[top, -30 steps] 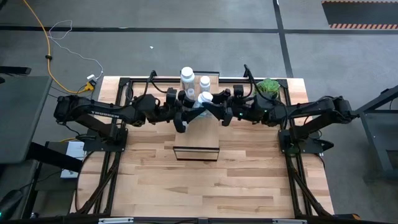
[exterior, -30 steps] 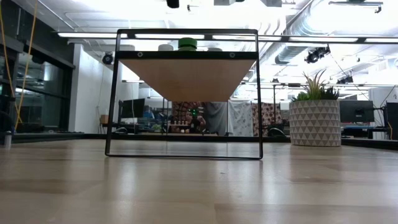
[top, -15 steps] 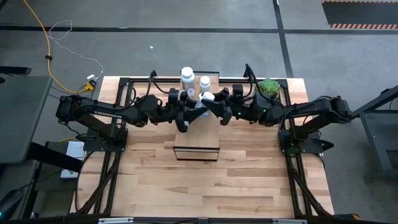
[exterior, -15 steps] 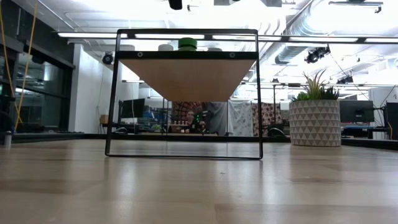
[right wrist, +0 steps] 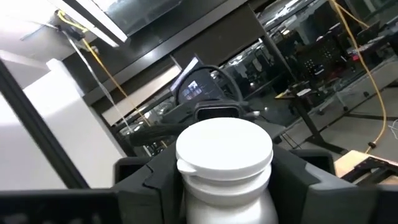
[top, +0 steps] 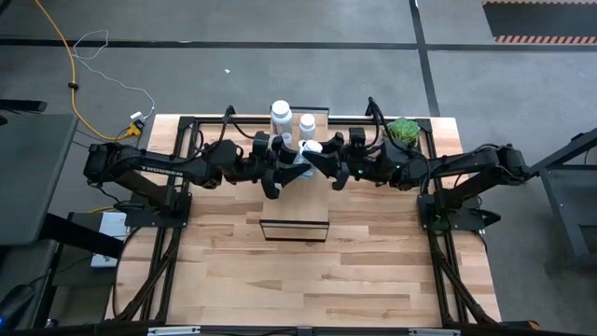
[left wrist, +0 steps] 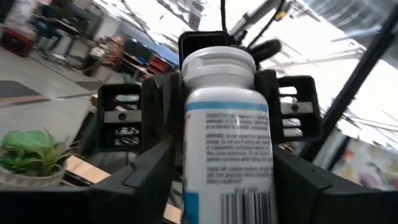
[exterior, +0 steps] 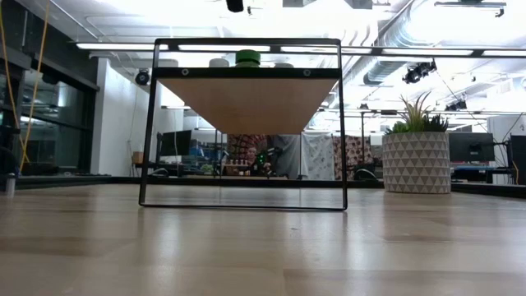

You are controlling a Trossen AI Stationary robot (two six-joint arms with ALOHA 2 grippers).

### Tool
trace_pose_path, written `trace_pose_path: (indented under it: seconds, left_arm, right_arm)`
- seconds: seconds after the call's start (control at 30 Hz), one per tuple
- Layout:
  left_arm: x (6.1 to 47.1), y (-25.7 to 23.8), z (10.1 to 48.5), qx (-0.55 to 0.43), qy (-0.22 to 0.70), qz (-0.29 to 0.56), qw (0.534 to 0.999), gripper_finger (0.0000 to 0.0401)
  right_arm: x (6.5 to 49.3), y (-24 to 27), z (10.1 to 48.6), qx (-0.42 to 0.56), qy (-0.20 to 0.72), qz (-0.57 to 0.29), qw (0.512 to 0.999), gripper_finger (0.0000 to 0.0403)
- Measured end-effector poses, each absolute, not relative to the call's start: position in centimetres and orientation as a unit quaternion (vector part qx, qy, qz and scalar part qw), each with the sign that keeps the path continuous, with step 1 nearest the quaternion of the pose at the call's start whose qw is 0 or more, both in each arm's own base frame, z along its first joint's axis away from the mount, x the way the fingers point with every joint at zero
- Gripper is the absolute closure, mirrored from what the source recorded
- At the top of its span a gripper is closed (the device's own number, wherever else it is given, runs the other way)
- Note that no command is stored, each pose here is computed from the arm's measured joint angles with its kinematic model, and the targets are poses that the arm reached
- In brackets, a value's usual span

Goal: Pick and place medicine bottles onto shelf by color
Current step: Put the blue medicine bottle on the shelf

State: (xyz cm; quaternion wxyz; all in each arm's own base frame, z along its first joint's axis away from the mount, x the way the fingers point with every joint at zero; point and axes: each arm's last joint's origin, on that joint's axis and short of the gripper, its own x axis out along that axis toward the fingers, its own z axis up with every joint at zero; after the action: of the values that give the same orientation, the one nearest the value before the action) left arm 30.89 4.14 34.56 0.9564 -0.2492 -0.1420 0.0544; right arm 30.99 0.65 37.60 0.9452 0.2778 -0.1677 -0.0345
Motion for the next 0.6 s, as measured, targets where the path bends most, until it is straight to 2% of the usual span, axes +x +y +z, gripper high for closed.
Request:
trace_pose_path:
  seconds: [0.23, 0.4, 0.6]
  left_arm:
    - [30.1, 5.2, 35.1, -0.237, -0.13, 0.0, 0.963, 0.0148]
    - [28.6, 5.8, 36.2, -0.208, -0.127, -0.035, 0.969, 0.0145]
    - [25.2, 6.3, 38.2, -0.153, -0.115, -0.011, 0.981, 0.0144]
  right_arm:
    - [29.5, 0.6, 38.6, 0.266, -0.153, -0.033, 0.951, 0.0246]
    - [27.6, 0.6, 39.5, 0.243, -0.136, -0.04, 0.96, 0.0244]
    - [25.6, 0.6, 39.9, 0.237, -0.091, -0.046, 0.966, 0.0245]
